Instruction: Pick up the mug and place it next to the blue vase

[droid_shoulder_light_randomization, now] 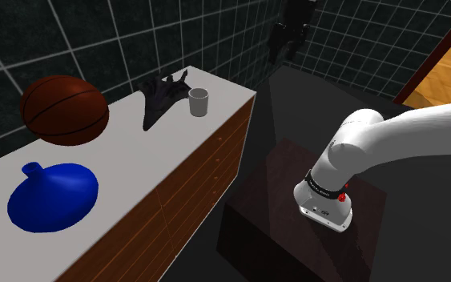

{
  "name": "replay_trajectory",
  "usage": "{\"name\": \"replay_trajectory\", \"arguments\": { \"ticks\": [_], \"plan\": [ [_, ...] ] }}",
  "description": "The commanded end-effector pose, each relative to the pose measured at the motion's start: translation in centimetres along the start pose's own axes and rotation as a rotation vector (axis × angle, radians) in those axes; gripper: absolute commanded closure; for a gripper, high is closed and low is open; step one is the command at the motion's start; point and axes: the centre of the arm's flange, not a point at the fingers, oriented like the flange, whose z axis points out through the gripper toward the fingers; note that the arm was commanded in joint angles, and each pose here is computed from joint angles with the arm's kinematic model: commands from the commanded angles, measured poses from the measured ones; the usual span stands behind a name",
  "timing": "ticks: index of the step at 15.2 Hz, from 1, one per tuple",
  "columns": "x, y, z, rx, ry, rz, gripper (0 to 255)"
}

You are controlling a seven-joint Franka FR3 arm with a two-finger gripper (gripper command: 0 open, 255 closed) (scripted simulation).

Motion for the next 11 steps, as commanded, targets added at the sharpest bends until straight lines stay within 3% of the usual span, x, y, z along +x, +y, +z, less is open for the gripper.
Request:
{"name": "replay_trajectory", "arguments": {
  "ticks": [1,11],
  "plan": [
    [0.0,0.0,0.0,0.000,0.000,0.000,0],
    [8.5,-5.3,8.3,-0.056,0.046,0.009,0]
  ]
}}
